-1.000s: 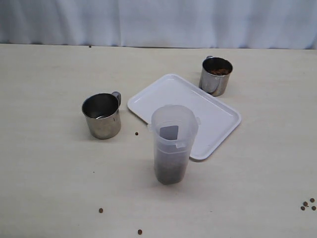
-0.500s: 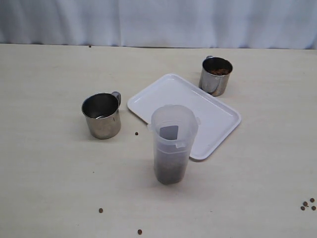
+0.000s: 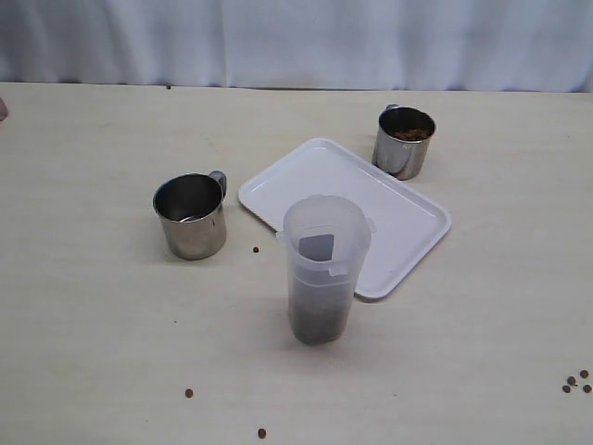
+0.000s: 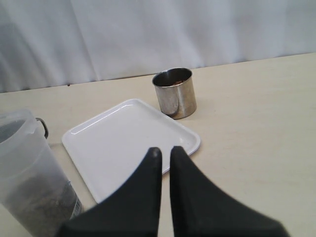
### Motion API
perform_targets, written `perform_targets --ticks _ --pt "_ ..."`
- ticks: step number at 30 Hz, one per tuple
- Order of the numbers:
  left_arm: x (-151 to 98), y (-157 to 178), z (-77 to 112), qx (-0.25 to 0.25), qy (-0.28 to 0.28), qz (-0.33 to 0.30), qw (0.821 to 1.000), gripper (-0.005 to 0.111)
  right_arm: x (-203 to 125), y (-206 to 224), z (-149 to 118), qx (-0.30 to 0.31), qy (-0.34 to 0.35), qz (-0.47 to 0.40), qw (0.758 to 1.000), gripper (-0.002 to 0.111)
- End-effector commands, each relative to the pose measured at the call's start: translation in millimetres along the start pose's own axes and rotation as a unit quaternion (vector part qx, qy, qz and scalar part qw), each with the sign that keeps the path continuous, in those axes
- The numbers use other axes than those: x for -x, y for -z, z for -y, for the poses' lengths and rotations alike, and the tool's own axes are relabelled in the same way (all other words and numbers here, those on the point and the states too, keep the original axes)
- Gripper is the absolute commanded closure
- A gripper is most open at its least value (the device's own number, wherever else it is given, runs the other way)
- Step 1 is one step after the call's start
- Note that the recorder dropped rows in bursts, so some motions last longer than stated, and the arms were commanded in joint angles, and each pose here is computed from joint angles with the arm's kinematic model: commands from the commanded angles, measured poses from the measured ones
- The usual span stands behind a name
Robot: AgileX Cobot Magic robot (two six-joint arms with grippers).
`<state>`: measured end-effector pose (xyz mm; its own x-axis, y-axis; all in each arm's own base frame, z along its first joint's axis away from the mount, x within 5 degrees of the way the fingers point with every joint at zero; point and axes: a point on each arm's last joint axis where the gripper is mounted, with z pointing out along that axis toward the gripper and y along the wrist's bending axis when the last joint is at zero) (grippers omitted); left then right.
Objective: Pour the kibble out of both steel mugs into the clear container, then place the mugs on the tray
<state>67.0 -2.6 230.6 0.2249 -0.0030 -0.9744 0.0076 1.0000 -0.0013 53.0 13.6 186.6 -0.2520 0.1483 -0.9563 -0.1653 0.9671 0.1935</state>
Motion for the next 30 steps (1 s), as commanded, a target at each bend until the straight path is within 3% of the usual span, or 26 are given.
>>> perform_targets --ticks 1,19,30 --pt "-5.1 0.9 -1.4 0.008 -0.010 -0.025 1.000 0.107 0.0 -0.5 0.1 0.001 0.002 0.005 1.000 0.103" --pt "-21.8 3.6 -7.6 0.041 -0.010 -0.117 0.992 0.107 0.0 -0.5 0.1 0.001 0.002 0.005 1.000 0.103" --pt "-22.5 3.8 -7.8 0.043 -0.006 -0.121 0.992 0.107 0.0 -0.5 0.1 0.001 0.002 0.005 1.000 0.103"
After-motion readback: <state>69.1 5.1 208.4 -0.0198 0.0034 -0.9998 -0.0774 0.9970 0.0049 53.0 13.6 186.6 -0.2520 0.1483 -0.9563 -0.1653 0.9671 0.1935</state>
